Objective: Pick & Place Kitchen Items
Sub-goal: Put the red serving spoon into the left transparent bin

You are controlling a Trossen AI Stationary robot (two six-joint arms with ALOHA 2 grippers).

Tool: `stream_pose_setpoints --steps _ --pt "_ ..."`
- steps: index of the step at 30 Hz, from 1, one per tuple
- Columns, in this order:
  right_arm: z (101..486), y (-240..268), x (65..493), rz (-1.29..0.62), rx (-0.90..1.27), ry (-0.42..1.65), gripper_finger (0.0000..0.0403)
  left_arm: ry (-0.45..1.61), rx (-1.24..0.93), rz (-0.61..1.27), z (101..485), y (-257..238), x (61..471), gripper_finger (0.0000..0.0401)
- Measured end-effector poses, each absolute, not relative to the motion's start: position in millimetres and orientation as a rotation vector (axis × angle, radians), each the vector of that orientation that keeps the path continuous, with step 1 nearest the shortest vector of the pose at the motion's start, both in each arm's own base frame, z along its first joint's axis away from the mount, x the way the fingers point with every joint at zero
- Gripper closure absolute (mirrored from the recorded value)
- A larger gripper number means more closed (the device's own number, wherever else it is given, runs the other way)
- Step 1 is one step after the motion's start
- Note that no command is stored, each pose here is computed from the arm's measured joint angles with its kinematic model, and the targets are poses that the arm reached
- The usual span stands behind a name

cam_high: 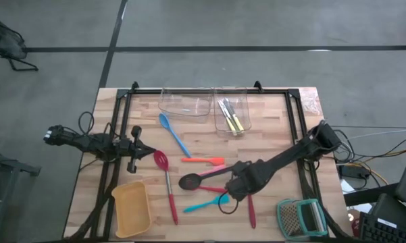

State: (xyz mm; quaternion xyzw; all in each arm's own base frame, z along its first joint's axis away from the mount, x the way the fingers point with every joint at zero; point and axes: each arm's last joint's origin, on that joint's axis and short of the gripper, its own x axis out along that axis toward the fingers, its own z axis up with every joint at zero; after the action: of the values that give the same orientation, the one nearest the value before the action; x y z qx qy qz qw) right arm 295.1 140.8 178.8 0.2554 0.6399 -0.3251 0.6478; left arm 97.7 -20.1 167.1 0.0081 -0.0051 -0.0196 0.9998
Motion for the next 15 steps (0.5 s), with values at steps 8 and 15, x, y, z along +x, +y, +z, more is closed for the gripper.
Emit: stream_pose_setpoints --steps 8,15 --pt "162.4 141.3 288.9 -0.758 0.627 1.489 0.0163 -0.010 0.016 -0.039 167.0 -20.1 97.7 0.0389" --pt "140.2 139.7 282.1 -0.729 0.699 1.477 0.0177 -0.010 0.016 -0.039 167.1 -20.1 97.7 0.0389"
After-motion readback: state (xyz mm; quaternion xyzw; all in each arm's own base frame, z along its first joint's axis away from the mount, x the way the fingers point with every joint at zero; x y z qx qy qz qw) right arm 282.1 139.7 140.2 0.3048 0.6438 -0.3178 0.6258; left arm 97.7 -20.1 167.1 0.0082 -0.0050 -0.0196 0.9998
